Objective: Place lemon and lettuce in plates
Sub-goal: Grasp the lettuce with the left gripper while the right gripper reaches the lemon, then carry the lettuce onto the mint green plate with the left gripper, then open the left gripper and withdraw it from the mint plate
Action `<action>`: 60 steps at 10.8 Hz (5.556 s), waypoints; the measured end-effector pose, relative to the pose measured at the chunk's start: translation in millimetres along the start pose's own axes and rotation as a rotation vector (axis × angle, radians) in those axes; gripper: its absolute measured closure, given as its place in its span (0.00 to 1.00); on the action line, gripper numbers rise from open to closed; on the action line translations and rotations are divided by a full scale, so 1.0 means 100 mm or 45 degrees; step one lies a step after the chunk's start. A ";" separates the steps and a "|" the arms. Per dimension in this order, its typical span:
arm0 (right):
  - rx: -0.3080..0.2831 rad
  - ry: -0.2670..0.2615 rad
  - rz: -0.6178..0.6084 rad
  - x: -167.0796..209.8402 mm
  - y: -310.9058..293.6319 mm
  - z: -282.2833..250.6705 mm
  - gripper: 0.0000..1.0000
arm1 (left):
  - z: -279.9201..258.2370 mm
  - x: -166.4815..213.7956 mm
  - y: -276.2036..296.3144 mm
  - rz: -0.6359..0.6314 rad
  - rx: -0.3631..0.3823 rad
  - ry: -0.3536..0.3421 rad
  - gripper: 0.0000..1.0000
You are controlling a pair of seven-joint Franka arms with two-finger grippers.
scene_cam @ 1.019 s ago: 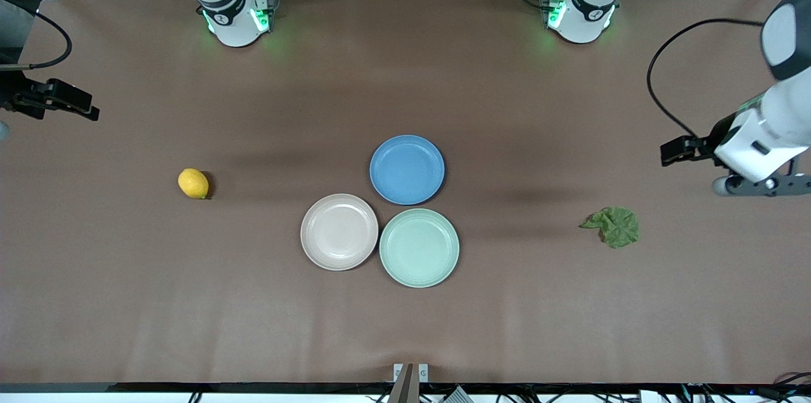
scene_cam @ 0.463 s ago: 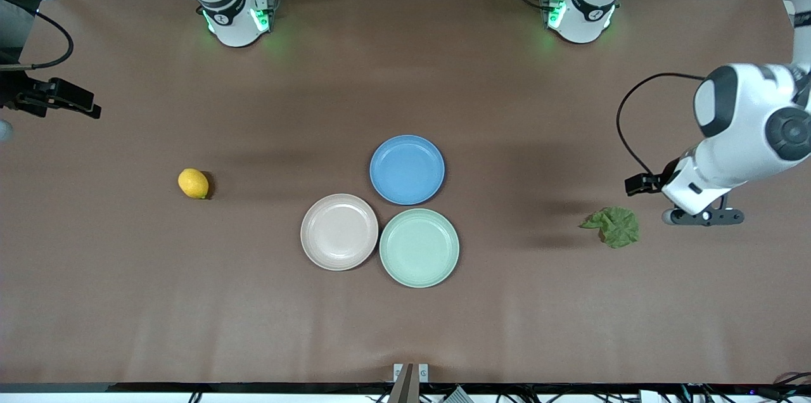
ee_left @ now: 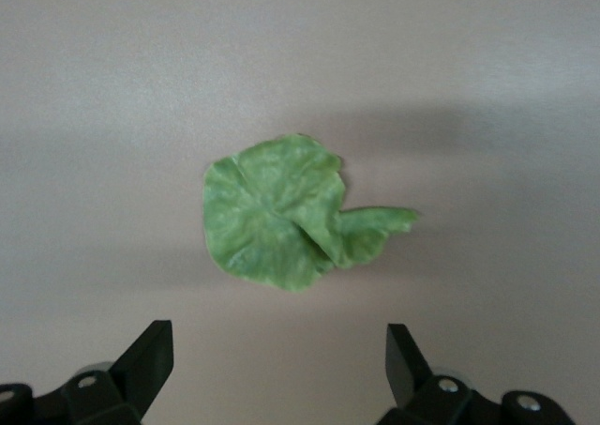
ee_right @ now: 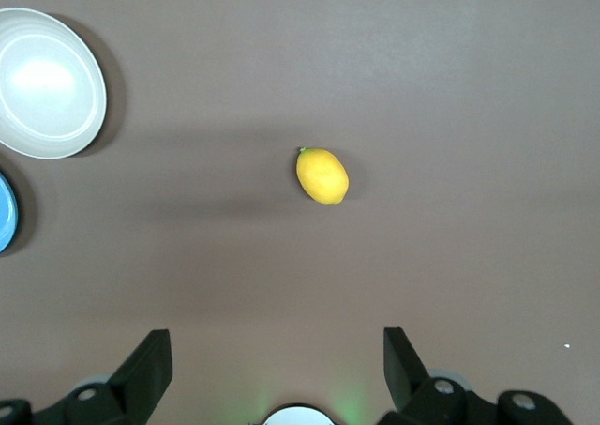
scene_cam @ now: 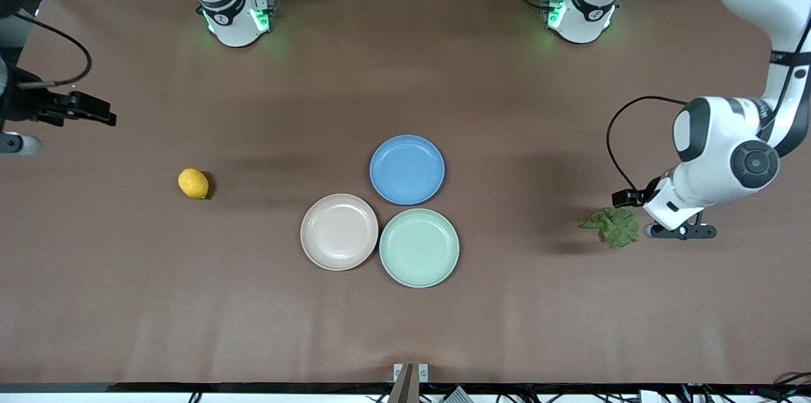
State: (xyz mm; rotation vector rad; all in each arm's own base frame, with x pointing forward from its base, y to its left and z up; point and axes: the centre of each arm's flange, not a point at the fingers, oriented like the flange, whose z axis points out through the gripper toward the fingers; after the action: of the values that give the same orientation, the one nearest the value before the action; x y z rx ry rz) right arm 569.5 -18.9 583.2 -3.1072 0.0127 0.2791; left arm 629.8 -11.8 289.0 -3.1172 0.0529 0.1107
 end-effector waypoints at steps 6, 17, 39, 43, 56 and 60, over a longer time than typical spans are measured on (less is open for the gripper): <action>0.002 -0.008 -0.213 0.36 -0.03 0.62 0.00 | 0.70 0.08 0.02 0.009 -0.033 0.003 0.00; 0.007 0.025 -0.714 0.74 0.30 2.54 0.00 | 1.08 0.17 0.18 0.046 -0.040 0.041 0.41; -0.051 0.082 -0.728 0.50 0.53 4.01 0.00 | -0.01 -0.04 3.96 0.443 -0.386 0.391 0.96; -0.050 0.082 -0.728 0.45 0.53 4.11 0.00 | 0.52 -0.06 4.21 0.503 -0.301 0.479 0.52; -0.049 0.091 -0.730 0.49 0.50 4.08 0.36 | -1.60 0.24 2.48 0.233 -0.054 0.301 0.00; -0.034 0.052 -0.604 0.74 0.32 3.65 0.36 | -2.04 0.07 1.69 0.096 0.027 0.155 0.00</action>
State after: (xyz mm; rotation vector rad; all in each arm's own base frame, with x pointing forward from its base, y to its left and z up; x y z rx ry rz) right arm 577.4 -42.7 209.9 -3.0141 -0.7167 0.1998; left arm 645.8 -185.5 488.3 -3.0971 0.1729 -0.0777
